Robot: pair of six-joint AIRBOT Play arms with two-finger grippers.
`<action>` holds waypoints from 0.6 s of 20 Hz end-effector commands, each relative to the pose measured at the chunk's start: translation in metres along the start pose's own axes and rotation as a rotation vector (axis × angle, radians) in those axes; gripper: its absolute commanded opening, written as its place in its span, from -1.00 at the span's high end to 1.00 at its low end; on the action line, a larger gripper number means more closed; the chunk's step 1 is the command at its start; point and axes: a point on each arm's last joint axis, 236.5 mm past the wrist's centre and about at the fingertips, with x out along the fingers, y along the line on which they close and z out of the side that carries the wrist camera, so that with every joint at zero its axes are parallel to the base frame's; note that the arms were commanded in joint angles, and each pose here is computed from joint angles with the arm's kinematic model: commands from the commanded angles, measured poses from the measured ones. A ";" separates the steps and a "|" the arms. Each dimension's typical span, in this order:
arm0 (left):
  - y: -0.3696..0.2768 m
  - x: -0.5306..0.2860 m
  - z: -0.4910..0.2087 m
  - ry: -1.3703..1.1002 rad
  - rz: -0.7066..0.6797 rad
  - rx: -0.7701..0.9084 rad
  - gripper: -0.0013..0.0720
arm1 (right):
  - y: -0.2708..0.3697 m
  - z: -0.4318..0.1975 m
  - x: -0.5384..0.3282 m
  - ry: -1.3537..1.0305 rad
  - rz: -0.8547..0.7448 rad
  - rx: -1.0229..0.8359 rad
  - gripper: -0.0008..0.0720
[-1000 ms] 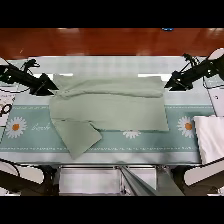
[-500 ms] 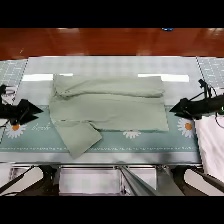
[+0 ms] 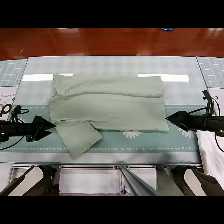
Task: Fold the shirts.
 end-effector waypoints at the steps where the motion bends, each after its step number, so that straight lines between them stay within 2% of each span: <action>1: -0.005 0.016 -0.007 0.036 -0.011 0.039 -0.42 | 0.006 0.003 -0.001 -0.030 0.023 0.018 -0.14; 12: -0.001 0.043 -0.008 0.088 0.009 0.027 -0.42 | 0.006 0.008 -0.001 -0.054 0.027 0.047 -0.14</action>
